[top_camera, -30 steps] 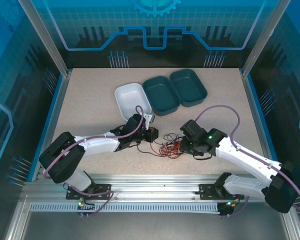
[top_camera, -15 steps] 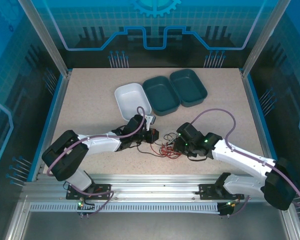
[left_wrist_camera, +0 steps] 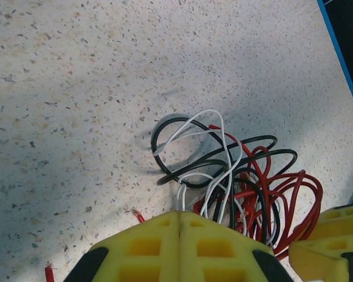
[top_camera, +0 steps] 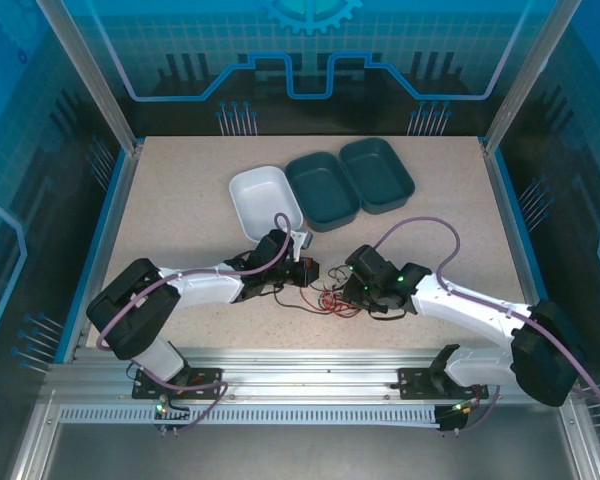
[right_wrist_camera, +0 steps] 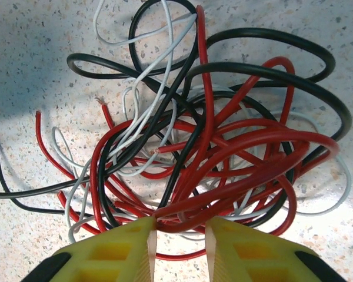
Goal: Untangle the cables
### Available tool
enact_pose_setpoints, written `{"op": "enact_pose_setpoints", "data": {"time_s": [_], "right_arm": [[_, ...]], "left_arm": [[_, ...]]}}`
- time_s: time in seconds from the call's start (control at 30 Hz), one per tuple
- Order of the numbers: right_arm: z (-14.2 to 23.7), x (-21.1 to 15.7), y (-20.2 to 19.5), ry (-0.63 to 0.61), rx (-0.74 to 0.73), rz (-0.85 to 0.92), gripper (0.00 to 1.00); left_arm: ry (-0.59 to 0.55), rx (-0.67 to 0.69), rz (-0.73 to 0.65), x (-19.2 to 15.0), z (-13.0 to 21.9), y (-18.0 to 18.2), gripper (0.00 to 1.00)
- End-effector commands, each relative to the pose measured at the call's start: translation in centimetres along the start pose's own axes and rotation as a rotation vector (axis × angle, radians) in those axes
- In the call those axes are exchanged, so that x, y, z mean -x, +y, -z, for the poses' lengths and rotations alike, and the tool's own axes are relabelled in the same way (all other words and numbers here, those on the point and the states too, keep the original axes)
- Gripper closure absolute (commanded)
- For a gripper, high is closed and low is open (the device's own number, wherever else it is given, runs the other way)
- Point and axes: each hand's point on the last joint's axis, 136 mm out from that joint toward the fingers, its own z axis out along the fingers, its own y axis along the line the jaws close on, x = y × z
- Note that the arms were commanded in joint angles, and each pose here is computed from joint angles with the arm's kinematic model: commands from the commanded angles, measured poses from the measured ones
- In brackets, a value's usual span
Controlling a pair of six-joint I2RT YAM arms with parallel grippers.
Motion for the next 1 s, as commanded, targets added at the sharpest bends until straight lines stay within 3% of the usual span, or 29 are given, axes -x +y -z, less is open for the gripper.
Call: {"op": "enact_pose_setpoints", "data": {"time_s": [0.0,0.3,0.67,0.97], "right_arm": [[0.3,0.8,1.2,-0.029,0.008,0.014,0.73],[2.0,1.6,1.3,-0.044,-0.037,0.069,0.93],[8.6,3.6,1.8,-0.106,-0.109,0.205,0.96],[14.0,5.9,3.7,-0.195,-0.081,0.323,0.98]], "left_arm": [[0.018,-0.018,0.006,-0.7,-0.2,0.0,0.94],[0.013,0.007,0.017,-0.7,-0.2,0.5,0.94],[0.003,0.034,0.012,-0.1,-0.5,0.7,1.00],[0.002,0.047,0.009,-0.1,-0.1,0.8,1.00]]}}
